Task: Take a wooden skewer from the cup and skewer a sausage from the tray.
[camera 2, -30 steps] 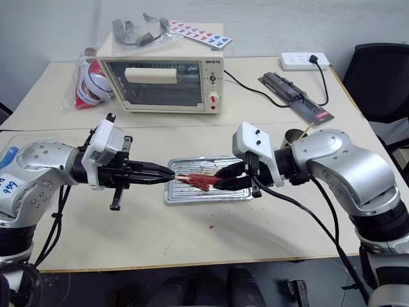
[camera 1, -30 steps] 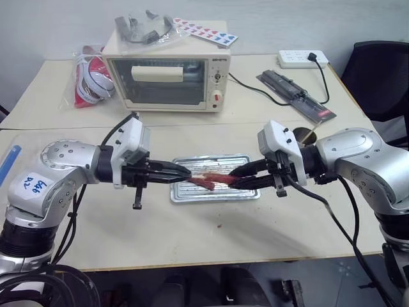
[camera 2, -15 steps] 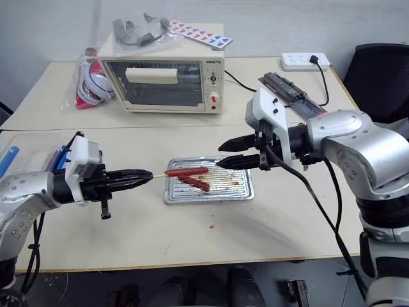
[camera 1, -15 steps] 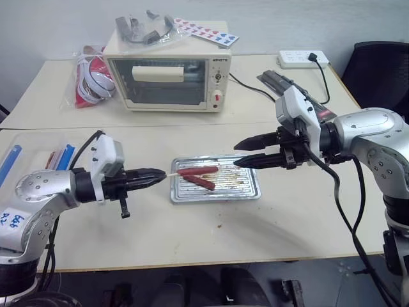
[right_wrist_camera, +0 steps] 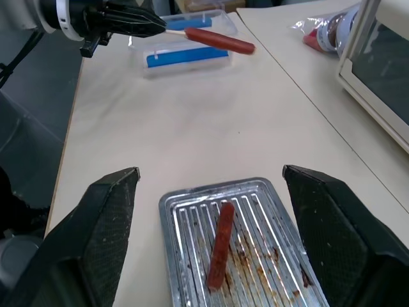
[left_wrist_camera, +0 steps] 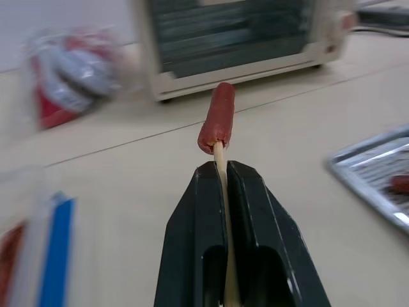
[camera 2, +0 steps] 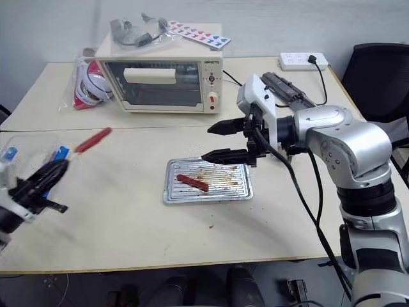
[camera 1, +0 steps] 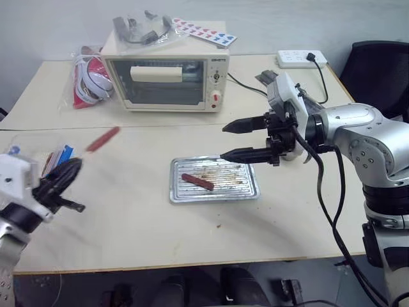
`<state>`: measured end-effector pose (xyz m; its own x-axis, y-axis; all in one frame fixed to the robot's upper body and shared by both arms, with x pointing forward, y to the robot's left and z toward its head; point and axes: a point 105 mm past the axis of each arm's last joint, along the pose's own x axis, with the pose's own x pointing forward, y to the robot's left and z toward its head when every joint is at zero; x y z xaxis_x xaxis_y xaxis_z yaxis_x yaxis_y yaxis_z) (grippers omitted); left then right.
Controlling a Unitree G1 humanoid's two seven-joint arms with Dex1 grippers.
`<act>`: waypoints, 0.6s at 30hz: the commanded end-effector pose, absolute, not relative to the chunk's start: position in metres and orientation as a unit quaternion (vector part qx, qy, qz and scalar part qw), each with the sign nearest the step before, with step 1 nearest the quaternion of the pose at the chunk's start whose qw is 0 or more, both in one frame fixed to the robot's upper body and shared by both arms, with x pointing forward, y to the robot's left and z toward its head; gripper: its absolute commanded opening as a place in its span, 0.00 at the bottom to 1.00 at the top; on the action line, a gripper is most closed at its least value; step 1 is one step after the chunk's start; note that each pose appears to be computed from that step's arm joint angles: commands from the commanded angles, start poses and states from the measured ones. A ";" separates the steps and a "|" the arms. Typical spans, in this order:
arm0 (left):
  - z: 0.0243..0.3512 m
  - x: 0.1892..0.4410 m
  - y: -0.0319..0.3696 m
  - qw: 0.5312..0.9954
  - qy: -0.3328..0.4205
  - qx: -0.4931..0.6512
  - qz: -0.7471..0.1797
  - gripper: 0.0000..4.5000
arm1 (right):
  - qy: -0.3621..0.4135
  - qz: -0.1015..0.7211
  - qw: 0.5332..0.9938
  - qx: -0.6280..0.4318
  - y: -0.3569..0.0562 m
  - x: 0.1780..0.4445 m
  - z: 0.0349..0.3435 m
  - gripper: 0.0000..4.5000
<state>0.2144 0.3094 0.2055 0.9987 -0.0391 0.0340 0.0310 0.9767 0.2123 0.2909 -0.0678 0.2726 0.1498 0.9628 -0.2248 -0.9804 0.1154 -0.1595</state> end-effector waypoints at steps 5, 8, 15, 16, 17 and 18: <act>0.218 0.170 0.404 0.973 -0.031 0.146 0.175 0.00 | 0.002 0.664 0.734 -0.142 -0.059 0.285 0.283 0.99; 0.211 0.175 0.420 0.972 -0.015 0.154 0.178 0.00 | 0.000 0.665 0.733 -0.142 -0.057 0.283 0.283 0.99; 0.202 0.214 0.427 0.981 0.015 0.154 0.120 0.00 | -0.003 0.661 0.738 -0.138 -0.059 0.281 0.285 0.99; 0.199 0.219 0.425 0.982 0.021 0.157 0.105 0.00 | -0.003 0.659 0.740 -0.138 -0.059 0.281 0.284 0.99; 0.195 0.223 0.424 0.983 0.028 0.158 0.094 0.00 | -0.002 0.657 0.742 -0.138 -0.060 0.281 0.284 0.99; 0.192 0.227 0.424 0.983 0.033 0.159 0.086 0.00 | -0.002 0.654 0.744 -0.137 -0.060 0.281 0.284 0.99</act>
<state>0.2238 0.4236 0.1902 0.9788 0.2019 -0.0349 -0.1838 0.9406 0.2853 0.2868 -0.0573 0.2730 0.1344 0.9691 -0.2070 -0.9814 0.1012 -0.1631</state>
